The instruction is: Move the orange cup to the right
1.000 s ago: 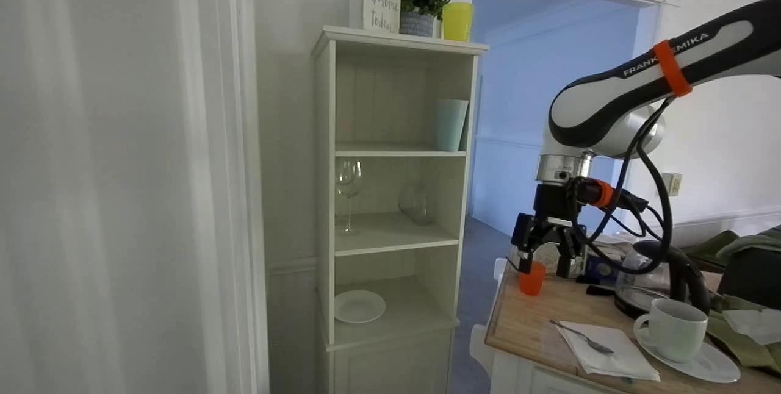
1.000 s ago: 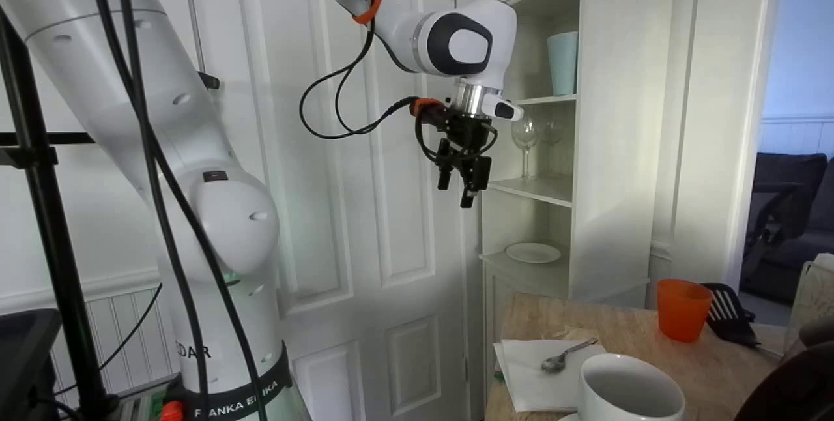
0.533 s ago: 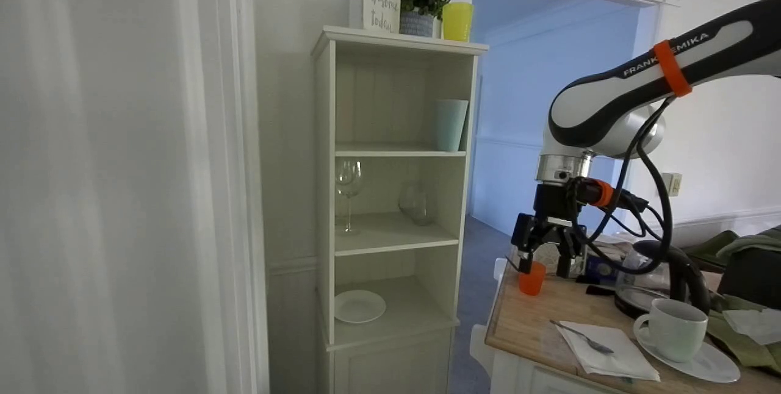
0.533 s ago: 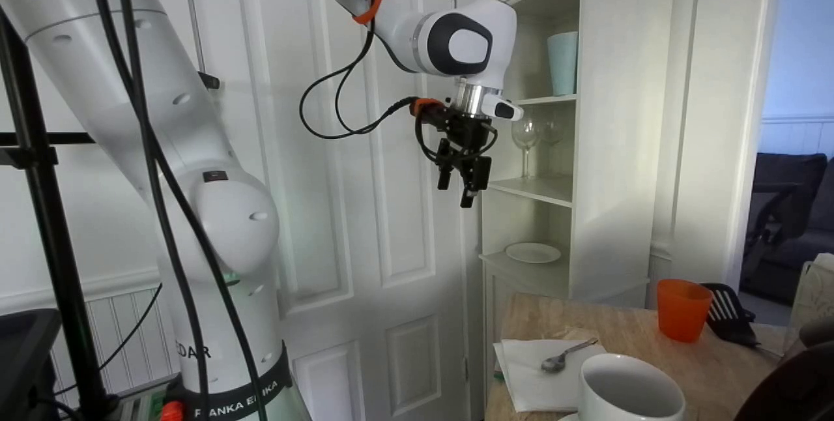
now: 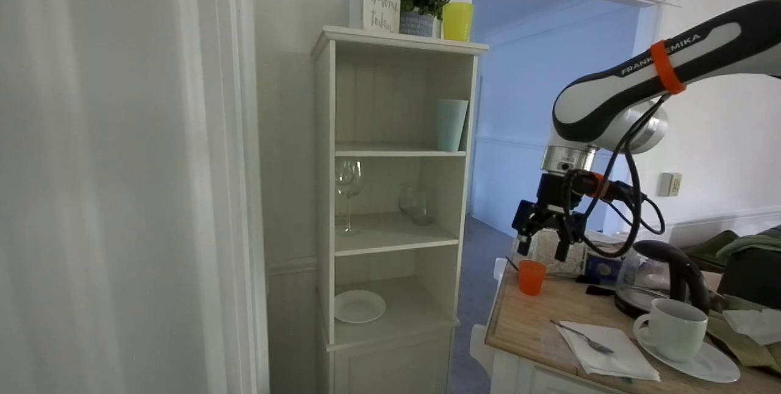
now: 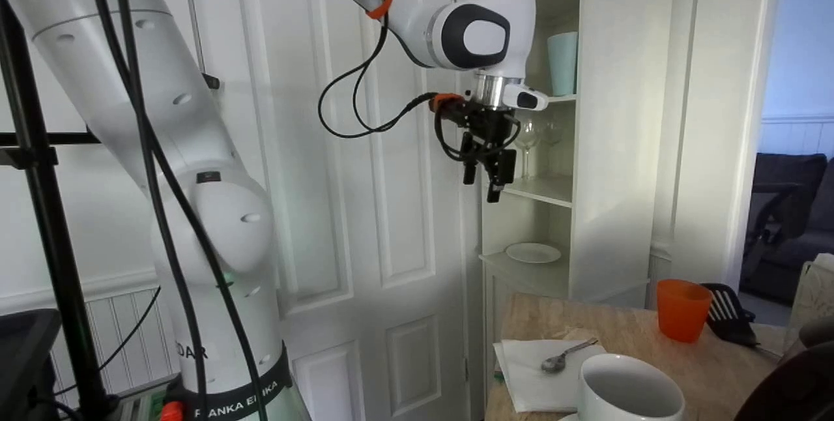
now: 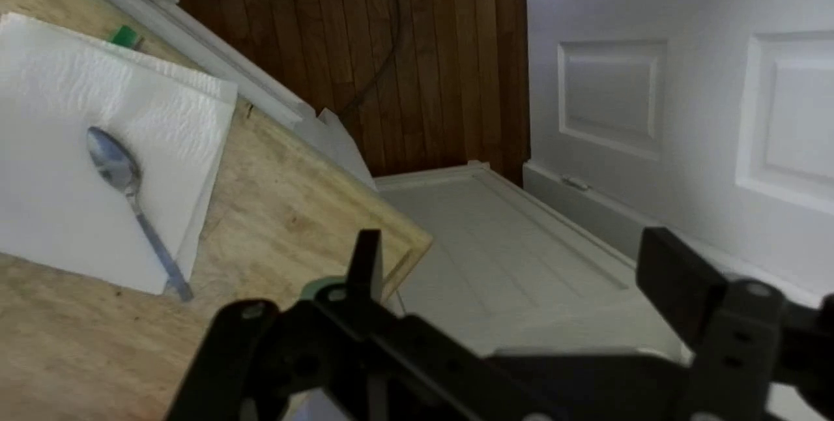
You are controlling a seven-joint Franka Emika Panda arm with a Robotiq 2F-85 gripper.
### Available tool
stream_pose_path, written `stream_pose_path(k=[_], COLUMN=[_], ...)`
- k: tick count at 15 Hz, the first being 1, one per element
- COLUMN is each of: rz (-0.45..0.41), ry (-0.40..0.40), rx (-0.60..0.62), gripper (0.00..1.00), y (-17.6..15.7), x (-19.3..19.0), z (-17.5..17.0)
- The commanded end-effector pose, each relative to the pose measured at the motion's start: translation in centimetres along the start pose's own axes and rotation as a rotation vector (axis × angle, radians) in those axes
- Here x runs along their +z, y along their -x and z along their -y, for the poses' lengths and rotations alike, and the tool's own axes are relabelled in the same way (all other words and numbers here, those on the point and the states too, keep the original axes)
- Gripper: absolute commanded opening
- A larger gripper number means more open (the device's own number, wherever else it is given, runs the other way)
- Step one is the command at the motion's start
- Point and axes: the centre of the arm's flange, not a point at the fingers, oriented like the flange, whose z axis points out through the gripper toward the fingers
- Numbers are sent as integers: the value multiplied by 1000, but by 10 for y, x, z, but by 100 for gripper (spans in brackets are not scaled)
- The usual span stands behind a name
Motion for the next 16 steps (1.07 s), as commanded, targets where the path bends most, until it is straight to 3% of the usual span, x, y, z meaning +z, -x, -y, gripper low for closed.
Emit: stream_pose_path(k=[1, 8, 13, 16], rz=[-60, -174, -202, -175], ry=[19, 45, 96, 115], rx=[68, 188, 200, 216], gripper=[100, 100, 100, 100], y=[-40, -102, -147, -168], x=[-26, -33, -23, -10], z=[-32, -84, -104, -114])
